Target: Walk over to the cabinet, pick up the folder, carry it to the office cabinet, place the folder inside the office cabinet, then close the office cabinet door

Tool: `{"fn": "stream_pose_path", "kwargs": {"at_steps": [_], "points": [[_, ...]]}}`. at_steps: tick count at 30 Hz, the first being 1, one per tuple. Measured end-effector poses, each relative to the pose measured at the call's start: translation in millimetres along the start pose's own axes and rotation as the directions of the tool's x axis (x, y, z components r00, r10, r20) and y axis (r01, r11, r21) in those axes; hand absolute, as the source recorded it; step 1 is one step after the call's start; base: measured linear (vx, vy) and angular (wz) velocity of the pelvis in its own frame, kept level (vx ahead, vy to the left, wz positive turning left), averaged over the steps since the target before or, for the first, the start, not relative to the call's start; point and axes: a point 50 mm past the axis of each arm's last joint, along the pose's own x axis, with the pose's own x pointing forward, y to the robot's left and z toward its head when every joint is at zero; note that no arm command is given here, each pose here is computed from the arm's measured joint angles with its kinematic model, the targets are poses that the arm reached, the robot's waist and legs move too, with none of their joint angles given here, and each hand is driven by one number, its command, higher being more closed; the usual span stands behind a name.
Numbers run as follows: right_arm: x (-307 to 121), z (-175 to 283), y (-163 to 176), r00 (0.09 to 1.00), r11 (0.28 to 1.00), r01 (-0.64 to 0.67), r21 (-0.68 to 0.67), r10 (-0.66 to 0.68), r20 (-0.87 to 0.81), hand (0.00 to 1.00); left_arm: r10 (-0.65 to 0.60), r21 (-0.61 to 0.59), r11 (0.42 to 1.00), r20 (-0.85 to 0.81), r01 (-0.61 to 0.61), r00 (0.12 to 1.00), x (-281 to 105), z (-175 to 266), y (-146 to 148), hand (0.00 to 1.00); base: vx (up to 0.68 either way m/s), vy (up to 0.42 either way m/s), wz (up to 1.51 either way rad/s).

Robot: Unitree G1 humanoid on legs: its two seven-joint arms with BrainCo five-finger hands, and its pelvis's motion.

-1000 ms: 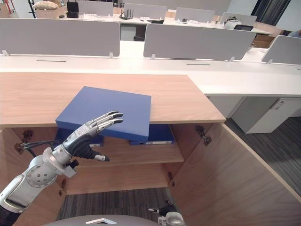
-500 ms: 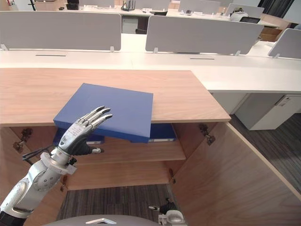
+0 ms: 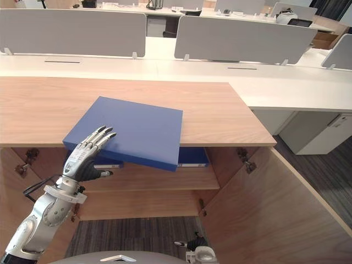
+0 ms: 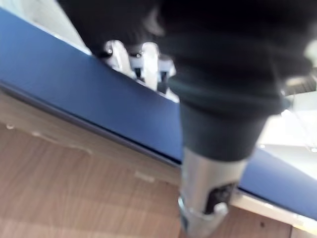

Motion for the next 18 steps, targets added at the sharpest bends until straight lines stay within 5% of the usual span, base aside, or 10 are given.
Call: {"fn": "stream_pose_path", "kwargs": {"at_steps": [2, 3, 18], "points": [[0.0, -0.2, -0.1, 1.000, 1.000, 0.001, 0.000, -0.001, 0.000, 0.00, 0.024, 0.002, 1.000, -0.013, -0.024, 1.000, 0.5, 0.2, 0.0, 0.00, 0.00, 0.000, 0.00], [0.0, -0.1, -0.1, 1.000, 1.000, 0.001, 0.001, -0.001, 0.000, 0.00, 0.033, 0.003, 0.999, -0.019, -0.033, 0.999, 0.9, 0.1, 0.2, 1.00, 0.00, -0.019, 0.04], [-0.1, 0.3, -0.6, 1.000, 1.000, 0.004, 0.020, -0.004, 0.000, 0.00, 0.159, 0.004, 0.987, -0.052, -0.159, 0.986, 9.4, -0.9, 5.1, 1.00, 0.00, -0.005, 0.01]]}}
